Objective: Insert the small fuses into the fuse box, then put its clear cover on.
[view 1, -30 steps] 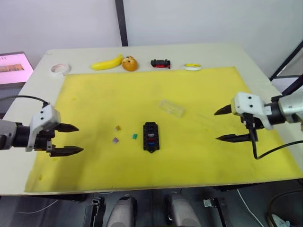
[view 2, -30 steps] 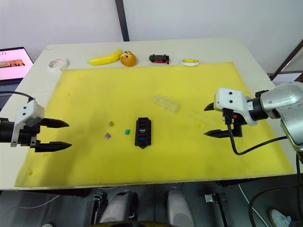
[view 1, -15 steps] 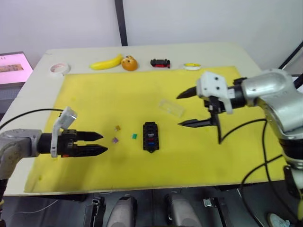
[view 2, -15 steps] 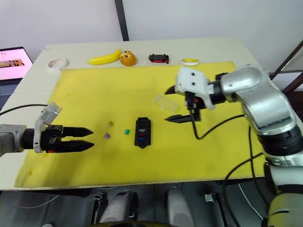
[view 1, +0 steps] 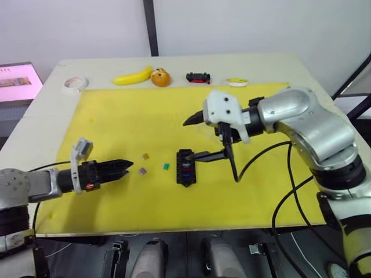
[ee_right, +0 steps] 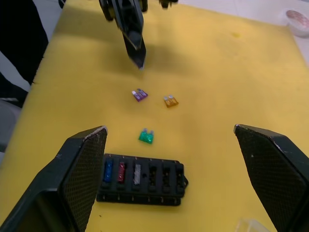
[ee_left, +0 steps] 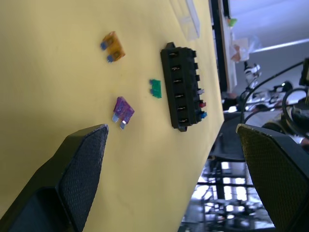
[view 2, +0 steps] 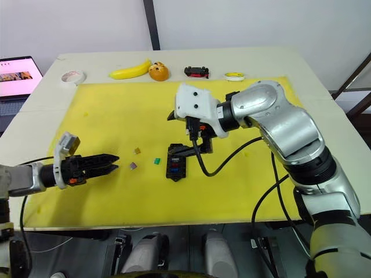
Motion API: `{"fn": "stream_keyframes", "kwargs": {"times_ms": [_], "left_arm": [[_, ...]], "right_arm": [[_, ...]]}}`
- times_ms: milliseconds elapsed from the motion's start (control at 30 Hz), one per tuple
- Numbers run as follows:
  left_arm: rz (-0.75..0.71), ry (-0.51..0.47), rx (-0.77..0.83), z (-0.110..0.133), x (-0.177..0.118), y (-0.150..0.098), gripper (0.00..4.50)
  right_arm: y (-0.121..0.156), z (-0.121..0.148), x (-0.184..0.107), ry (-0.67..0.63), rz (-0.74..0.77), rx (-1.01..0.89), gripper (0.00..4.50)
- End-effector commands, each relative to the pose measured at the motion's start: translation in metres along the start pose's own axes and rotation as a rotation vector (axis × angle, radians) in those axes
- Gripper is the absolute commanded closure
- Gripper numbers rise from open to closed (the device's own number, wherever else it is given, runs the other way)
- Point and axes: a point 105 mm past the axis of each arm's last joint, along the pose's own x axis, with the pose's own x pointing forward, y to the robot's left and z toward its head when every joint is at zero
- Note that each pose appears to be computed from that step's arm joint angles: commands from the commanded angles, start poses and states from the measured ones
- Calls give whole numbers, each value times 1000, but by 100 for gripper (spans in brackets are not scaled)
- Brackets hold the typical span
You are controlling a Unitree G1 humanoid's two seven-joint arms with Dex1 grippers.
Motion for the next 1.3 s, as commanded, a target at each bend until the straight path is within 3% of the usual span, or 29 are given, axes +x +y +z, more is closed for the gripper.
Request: {"fn": "stream_keyframes", "kwargs": {"times_ms": [33,467,567,633,1300], "left_arm": [[10,19,9,-5,5,-1,0],[18,28,-59,-7,27,11,0],[17,28,-59,-6,32,11,85],[19,31,-58,-5,34,11,173],[-7,77,-89,-6,57,17,173]], "right_arm": [[0,13,-1,-17,-15,-59,5],[0,14,1,-19,-23,-50,5],[-1,13,2,-16,-27,-48,0],[-1,12,2,-13,-28,-48,0],[1,11,0,-3,-41,-51,0]]}}
